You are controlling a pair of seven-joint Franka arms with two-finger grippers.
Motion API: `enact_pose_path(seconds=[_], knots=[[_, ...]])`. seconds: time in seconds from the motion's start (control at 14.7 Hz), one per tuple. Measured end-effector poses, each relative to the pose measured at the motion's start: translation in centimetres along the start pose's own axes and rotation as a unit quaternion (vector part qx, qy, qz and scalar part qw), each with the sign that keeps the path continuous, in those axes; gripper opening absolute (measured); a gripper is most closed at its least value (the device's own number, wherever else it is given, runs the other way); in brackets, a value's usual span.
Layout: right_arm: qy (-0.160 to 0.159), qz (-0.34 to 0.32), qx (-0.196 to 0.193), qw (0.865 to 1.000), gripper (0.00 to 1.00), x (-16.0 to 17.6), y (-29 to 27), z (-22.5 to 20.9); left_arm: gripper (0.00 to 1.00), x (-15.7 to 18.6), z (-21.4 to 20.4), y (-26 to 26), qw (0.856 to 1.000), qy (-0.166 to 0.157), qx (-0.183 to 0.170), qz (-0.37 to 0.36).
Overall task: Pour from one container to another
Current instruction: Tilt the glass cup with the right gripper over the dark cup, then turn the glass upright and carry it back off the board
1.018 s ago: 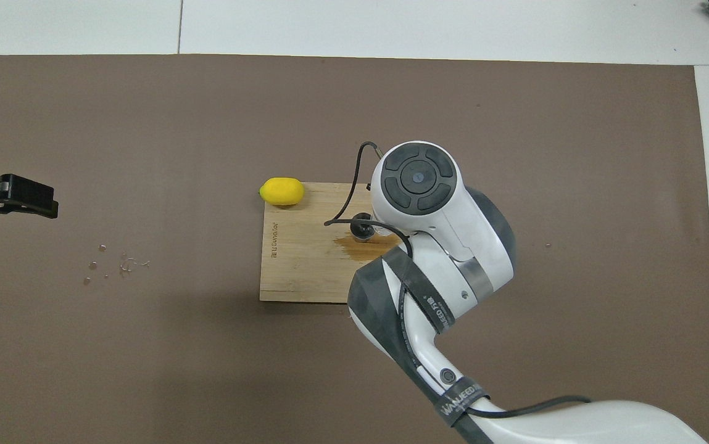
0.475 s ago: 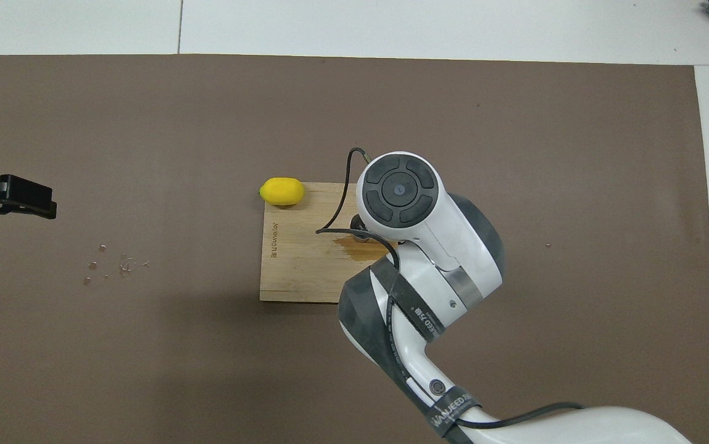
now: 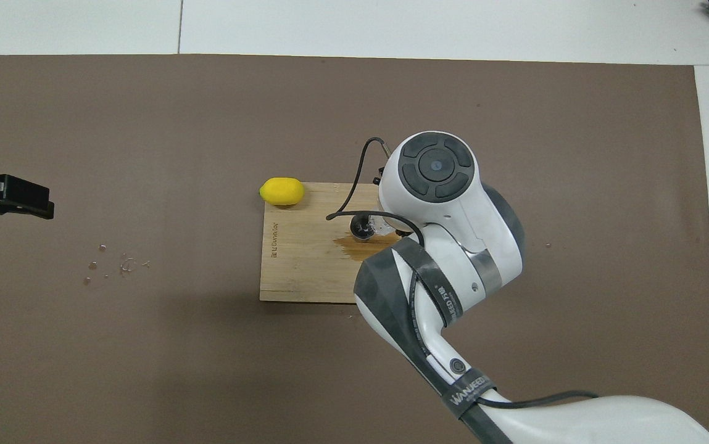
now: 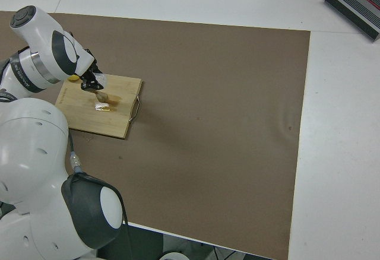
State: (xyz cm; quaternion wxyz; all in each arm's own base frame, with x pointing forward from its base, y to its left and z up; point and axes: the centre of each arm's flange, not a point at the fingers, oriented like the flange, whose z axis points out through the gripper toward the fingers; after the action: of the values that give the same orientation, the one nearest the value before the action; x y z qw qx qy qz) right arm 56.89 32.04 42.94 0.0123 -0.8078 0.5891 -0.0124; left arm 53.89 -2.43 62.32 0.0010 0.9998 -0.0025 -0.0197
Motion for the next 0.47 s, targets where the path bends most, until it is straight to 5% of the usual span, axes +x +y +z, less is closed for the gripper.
enact_pose_path(seconds=[0.47], knots=[[-0.09, 0.054, -0.017, 0.994, 0.5, 3.0, -0.6, 1.2, 1.0, 0.0, 0.0, 0.0, 1.0, 0.0, 0.0, 0.0]])
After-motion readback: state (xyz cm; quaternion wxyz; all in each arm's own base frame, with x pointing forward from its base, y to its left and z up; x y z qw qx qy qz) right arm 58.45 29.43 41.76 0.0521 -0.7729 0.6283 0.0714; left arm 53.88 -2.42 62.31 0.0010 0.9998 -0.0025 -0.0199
